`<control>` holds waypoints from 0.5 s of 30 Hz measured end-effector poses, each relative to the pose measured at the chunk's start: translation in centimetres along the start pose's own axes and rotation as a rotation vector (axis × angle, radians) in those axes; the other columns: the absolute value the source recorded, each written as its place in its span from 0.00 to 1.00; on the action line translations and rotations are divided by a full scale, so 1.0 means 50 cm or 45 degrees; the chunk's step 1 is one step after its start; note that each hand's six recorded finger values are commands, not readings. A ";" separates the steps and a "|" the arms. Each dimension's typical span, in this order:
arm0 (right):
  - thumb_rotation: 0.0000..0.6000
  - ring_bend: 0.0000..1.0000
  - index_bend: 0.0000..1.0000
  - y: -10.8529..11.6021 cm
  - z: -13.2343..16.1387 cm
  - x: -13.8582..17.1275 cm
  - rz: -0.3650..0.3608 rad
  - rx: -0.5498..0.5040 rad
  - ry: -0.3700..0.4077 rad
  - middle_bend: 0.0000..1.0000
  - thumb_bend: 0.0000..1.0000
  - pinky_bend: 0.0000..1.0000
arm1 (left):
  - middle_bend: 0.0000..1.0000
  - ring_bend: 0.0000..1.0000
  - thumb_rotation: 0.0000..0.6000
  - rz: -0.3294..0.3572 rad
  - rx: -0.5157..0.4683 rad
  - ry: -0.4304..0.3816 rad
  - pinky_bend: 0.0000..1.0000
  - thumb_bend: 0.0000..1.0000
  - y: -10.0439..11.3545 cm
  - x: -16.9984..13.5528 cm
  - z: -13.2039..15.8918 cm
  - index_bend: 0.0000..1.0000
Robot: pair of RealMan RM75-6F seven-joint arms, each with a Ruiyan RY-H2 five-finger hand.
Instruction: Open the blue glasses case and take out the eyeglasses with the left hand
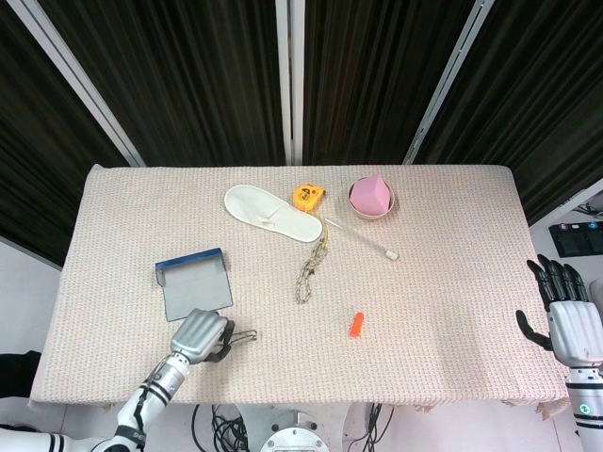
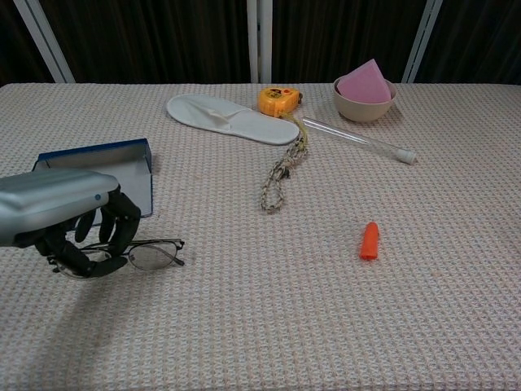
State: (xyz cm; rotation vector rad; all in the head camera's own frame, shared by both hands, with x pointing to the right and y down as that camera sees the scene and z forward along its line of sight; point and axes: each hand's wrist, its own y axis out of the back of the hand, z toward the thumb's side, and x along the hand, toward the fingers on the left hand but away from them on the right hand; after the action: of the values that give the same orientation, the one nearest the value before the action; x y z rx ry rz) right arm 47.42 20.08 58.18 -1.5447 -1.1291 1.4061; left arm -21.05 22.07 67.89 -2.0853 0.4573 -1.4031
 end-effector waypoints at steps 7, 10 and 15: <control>1.00 0.00 0.00 -0.002 0.001 0.000 0.002 0.004 0.000 0.00 0.33 0.00 | 0.01 0.01 1.00 -0.079 -0.044 -0.024 0.22 0.25 0.000 -0.008 -0.012 0.01; 1.00 0.00 0.00 -0.001 0.002 0.000 0.000 0.004 0.000 0.00 0.33 0.00 | 0.00 0.00 1.00 -0.053 -0.066 -0.029 0.16 0.22 0.011 -0.008 -0.013 0.00; 1.00 0.00 0.00 0.000 0.004 0.001 -0.001 0.006 0.005 0.00 0.33 0.00 | 0.00 0.00 1.00 0.018 -0.093 -0.008 0.14 0.22 0.038 -0.014 -0.029 0.00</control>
State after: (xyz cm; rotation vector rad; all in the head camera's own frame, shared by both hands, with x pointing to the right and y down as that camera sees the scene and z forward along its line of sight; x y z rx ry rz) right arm 47.23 20.11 58.15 -1.5428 -1.1235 1.4035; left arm -22.57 20.60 66.57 -2.1399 0.5268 -1.3906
